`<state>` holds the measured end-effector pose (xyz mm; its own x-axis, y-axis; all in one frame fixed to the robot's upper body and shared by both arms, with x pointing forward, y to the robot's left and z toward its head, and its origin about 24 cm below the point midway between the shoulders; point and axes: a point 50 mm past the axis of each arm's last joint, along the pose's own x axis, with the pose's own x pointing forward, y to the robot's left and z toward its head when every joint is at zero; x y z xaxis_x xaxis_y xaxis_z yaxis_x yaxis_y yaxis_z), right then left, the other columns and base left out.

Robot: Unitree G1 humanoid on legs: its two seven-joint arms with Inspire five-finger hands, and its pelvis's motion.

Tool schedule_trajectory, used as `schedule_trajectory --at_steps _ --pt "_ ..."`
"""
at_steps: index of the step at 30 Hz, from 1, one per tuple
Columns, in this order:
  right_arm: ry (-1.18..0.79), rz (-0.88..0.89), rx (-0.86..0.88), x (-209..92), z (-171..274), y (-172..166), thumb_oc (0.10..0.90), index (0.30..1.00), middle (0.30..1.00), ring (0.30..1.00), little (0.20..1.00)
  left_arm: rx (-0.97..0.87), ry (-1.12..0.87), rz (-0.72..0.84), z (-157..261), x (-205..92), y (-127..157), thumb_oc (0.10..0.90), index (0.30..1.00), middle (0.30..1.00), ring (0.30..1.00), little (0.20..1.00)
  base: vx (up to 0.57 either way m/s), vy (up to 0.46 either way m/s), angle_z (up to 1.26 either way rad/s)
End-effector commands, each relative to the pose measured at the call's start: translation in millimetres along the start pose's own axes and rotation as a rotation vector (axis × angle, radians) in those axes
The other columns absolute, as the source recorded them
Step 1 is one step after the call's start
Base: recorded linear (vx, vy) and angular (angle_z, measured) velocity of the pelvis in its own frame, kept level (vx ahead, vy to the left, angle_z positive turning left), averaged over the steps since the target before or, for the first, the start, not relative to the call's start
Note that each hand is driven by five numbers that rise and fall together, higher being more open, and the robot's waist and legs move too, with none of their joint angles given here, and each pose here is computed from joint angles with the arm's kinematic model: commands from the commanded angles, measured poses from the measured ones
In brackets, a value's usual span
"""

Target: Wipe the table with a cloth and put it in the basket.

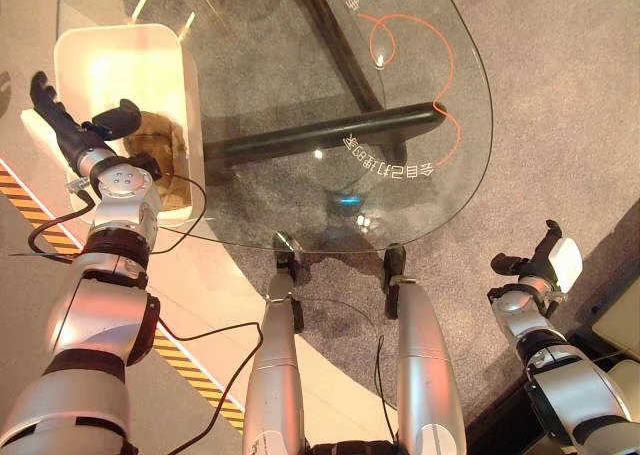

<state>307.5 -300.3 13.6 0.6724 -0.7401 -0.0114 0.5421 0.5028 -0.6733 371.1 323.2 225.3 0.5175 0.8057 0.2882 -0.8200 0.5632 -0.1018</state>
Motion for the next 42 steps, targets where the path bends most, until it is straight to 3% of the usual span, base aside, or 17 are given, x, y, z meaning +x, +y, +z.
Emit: schedule_trajectory --at_steps 1,7,17,24,28,29,30,36,42 --pt "0.072 -0.076 -0.015 -2.0 -28.1 -12.6 0.800 0.900 0.900 0.900 0.900 -0.104 -0.209 0.232 42.9 28.8 50.1 0.800 0.900 0.900 0.900 0.900 -0.06 -0.085 -0.04" --pt "0.155 -0.009 -0.035 -16.4 -57.5 -7.1 0.800 0.900 0.900 0.900 0.900 -0.150 -0.199 0.145 25.9 28.1 67.6 0.800 0.900 0.900 0.900 0.900 -0.04 -0.091 -0.01" --pt "0.384 0.134 -0.182 -64.1 -151.6 -21.5 0.800 0.900 0.900 0.900 0.900 0.072 0.014 0.024 -75.4 -2.8 136.1 0.800 0.900 0.900 0.900 0.900 0.08 -0.013 0.01" --pt "0.503 0.289 -0.284 -98.0 -189.6 -22.5 0.800 0.900 0.900 0.900 0.900 0.276 0.360 -0.181 -165.9 -68.4 169.2 0.800 0.900 0.900 0.900 0.900 0.10 -0.015 0.13" --pt "0.551 0.476 -0.360 -120.1 -206.3 -16.5 0.800 0.900 0.900 0.900 0.900 0.452 0.659 -0.322 -221.4 -130.3 198.0 0.800 0.900 0.900 0.900 0.900 0.04 -0.012 0.03" --pt "0.551 0.476 -0.360 -120.1 -206.3 -16.5 0.800 0.900 0.900 0.900 0.900 0.452 0.659 -0.322 -221.4 -130.3 198.0 0.800 0.900 0.900 0.900 0.900 0.03 -0.009 -0.01" --pt "0.603 0.550 -0.367 -129.8 -213.1 -14.2 0.800 0.900 0.900 0.900 0.900 0.533 0.782 -0.376 -238.2 -157.2 209.9 0.800 0.900 0.900 0.900 0.900 0.03 -0.004 -0.01" --pt "0.718 0.745 -0.438 -155.5 -227.5 -8.5 0.800 0.900 0.900 0.900 0.900 0.769 1.126 -0.622 -272.4 -241.4 233.4 0.800 0.900 0.900 0.900 0.900 0.04 0.007 0.01" --pt "0.783 0.842 -0.513 -170.3 -232.9 -5.0 0.800 0.900 0.900 0.900 0.900 0.897 1.292 -0.817 -281.8 -288.6 234.2 0.800 0.900 0.900 0.900 0.900 0.02 0.009 0.00"
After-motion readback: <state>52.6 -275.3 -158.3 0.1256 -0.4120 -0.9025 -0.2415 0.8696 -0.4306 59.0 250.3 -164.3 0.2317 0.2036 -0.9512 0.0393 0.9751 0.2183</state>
